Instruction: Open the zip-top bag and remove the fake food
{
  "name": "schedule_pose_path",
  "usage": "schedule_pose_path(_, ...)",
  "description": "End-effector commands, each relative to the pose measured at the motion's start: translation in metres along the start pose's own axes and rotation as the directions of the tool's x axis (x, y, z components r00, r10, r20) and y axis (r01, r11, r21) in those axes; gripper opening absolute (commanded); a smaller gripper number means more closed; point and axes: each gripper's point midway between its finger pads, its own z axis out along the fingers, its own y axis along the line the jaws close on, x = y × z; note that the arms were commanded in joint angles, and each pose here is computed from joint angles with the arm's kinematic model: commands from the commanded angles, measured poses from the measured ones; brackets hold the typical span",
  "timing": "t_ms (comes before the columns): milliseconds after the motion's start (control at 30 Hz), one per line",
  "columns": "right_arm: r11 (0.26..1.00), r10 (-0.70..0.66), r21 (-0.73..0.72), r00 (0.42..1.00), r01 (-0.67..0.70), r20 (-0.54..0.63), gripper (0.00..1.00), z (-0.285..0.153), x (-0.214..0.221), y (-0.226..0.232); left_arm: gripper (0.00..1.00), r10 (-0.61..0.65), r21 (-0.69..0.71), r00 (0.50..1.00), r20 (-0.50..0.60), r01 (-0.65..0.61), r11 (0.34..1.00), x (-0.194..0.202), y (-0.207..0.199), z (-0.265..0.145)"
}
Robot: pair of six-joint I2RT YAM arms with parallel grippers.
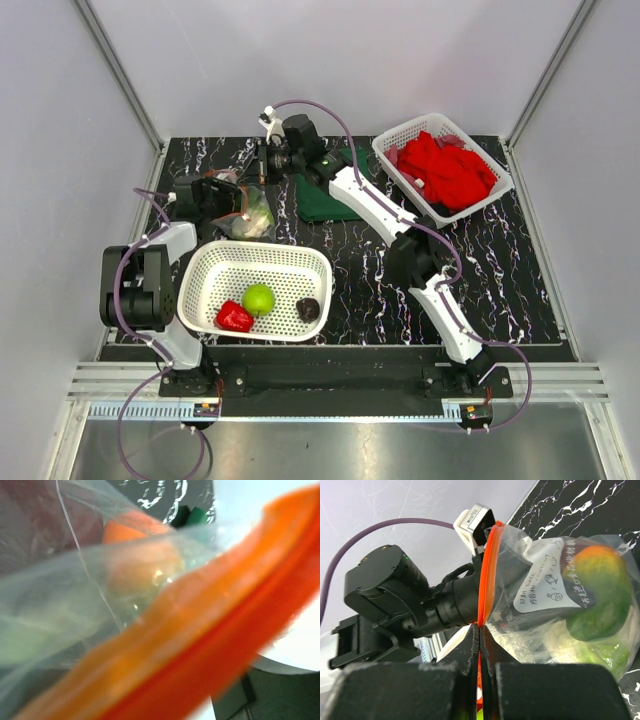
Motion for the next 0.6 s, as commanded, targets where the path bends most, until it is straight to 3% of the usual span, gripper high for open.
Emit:
schedule_pose_path(0, 0.993, -0.067, -0.092, 0.995, 0.074, 0.072, 0.00, -0.023, -0.031, 0.056, 0.63, -0.017, 0.105, 1.000, -0.003, 0.017, 0.994, -0.002, -0.019, 0.011)
schedule_pose_path(67, 0.993, -0.069, -0.086, 0.995, 0.076, 0.075, 0.00, -0.025, -0.032, 0.056, 0.56, -0.010, 0.124, 1.000, 0.009, 0.009, 0.992, -0.004, -0.022, 0.014)
schedule_pose_path(233, 0.993, -0.092, -0.073, 0.992, 0.098, 0.081, 0.00, -0.027, -0.033, 0.056, 0.22, 0.054, 0.140, 0.998, 0.045, -0.060, 0.988, -0.010, -0.032, 0.008)
schedule_pose_path(433, 0.993, -0.102, -0.045, 0.991, 0.106, 0.086, 0.00, -0.029, -0.036, 0.046, 0.05, 0.161, 0.106, 0.983, 0.087, -0.169, 0.980, -0.011, -0.030, -0.016)
schedule_pose_path(567, 0.991, -0.132, -0.003, 0.988, 0.132, 0.085, 0.00, -0.033, -0.037, 0.033, 0.00, 0.225, 0.089, 0.969, 0.100, -0.234, 0.968, -0.010, -0.028, -0.037)
